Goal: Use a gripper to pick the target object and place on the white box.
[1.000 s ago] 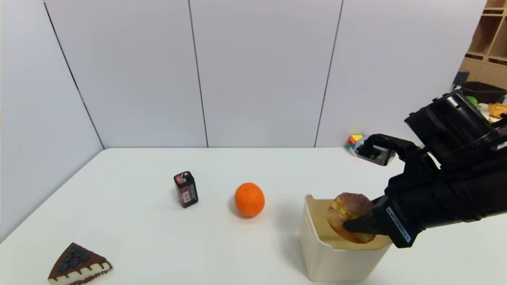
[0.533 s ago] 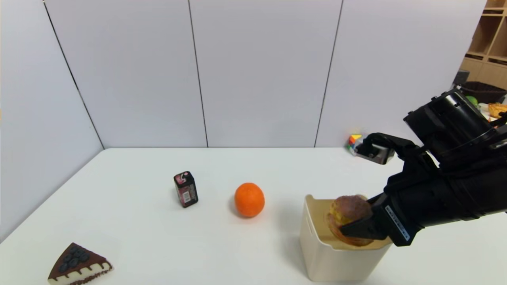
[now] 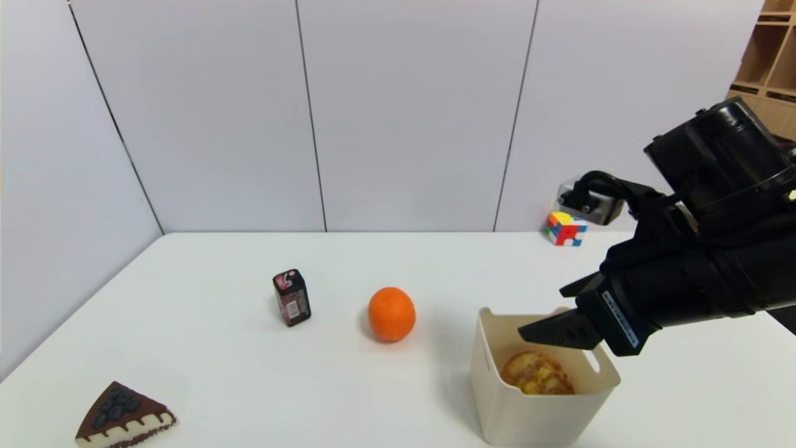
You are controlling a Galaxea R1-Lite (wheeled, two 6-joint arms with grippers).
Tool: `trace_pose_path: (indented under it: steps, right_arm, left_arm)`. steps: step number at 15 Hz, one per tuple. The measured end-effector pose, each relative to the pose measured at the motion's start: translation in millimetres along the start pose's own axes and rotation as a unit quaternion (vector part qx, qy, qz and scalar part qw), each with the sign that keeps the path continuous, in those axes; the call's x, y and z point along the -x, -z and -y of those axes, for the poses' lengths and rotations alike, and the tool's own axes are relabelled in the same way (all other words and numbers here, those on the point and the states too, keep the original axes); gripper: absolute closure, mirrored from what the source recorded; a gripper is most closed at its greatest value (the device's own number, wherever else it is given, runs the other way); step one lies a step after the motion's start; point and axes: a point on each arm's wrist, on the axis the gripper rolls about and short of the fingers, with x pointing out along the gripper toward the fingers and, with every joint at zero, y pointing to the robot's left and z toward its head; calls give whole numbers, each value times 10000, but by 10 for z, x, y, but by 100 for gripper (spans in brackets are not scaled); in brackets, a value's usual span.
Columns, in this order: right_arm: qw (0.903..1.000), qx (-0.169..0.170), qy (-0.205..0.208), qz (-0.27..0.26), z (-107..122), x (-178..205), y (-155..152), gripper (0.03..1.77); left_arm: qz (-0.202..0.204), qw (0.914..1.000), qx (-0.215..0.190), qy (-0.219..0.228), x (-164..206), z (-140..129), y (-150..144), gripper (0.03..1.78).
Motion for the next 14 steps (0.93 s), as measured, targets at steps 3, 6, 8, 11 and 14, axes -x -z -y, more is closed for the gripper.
trace_pose_path:
  steps: [3,6,8,11,14]
  right_arm:
    - [9993,14,52,367,1,153,-108,17]
    - [9968,-54,245,754,56,407,-94,14]
    - [9933,-199,500,1018,122,642,18,13]
    - [9833,-541,1056,1380,204,989,292,12]
    - [9636,-887,1816,1751,176,1281,677,11]
  left_arm:
    - [0,10000,-1,3,0,0,0,12]
    - [0,10000,2,2,0,0,0,12]
    - [0,10000,0,0,0,0,0,12]
    - [0,10000,0,0,0,0,0,12]
    - [0,10000,0,3,0,0,0,12]
